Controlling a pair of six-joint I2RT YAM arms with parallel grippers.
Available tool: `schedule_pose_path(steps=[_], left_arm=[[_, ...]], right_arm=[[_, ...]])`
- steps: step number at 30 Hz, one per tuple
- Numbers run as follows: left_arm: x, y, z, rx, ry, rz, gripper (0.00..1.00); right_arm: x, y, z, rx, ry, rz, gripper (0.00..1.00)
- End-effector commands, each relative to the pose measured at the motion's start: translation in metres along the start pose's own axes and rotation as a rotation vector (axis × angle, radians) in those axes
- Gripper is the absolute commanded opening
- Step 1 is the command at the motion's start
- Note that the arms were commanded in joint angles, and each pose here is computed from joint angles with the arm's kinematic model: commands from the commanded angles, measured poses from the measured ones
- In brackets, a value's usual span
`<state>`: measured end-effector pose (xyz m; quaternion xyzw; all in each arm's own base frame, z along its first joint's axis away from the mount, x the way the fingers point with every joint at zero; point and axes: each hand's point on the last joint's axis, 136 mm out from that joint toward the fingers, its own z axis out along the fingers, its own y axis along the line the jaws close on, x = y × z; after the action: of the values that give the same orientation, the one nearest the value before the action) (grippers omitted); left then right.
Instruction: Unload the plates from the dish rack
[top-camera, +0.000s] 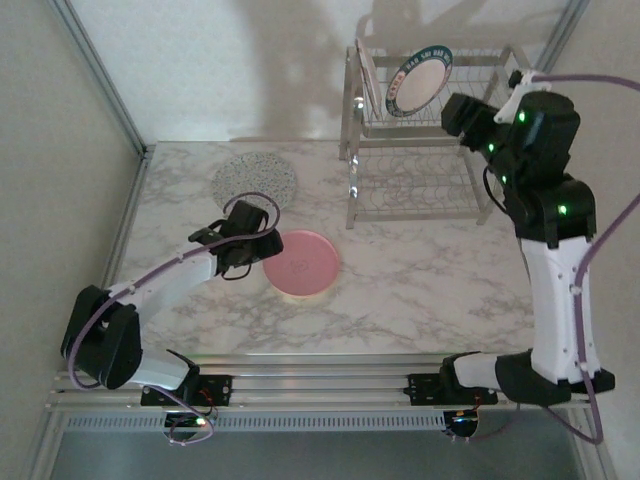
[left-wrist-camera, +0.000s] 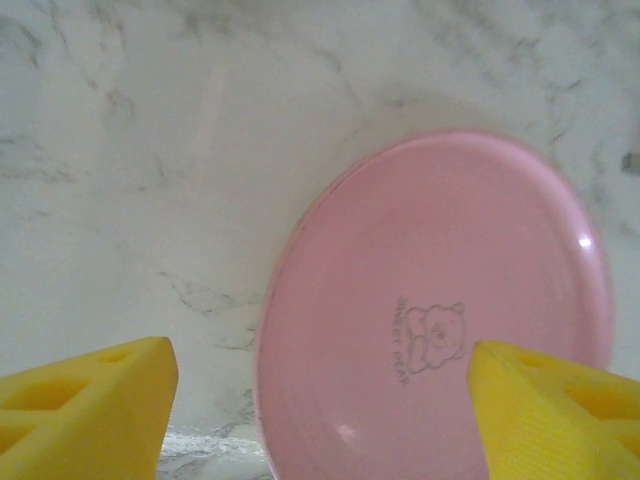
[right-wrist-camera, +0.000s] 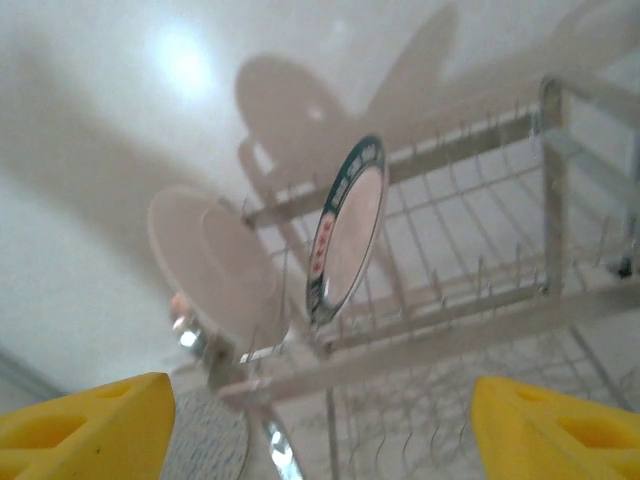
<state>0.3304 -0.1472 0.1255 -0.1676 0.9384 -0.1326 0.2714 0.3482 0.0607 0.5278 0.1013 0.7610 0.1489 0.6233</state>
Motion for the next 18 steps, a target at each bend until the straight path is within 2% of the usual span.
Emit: schedule_pose_path(steps=[1, 4, 9, 14, 18], left_arm=[[-0.038, -0.021, -0.045, 0.055, -0.133, -0.020, 0.78], [-0.072, -0.050, -0.089, 0.180, -0.248, -0.042, 0.80], [-0.116, -0.105, -0.169, 0.476, -0.405, -0.058, 0.83], [-0.132, -0.144, -0.229, 0.723, -0.465, -0.037, 0.81], [-0.137, -0.156, -0.257, 0.815, -0.490, -0.023, 0.81]], right_arm=[[-0.025, -0.008, 0.030, 0.042, -0.081, 0.006, 0.79], [-0.027, -0.018, 0.062, 0.054, -0.068, 0.045, 0.80], [-0.019, -0.032, 0.112, 0.035, -0.029, 0.105, 0.80], [-0.007, -0.033, 0.150, -0.008, 0.012, 0.121, 0.79], [0.005, -0.036, 0.172, -0.009, 0.051, 0.126, 0.76]])
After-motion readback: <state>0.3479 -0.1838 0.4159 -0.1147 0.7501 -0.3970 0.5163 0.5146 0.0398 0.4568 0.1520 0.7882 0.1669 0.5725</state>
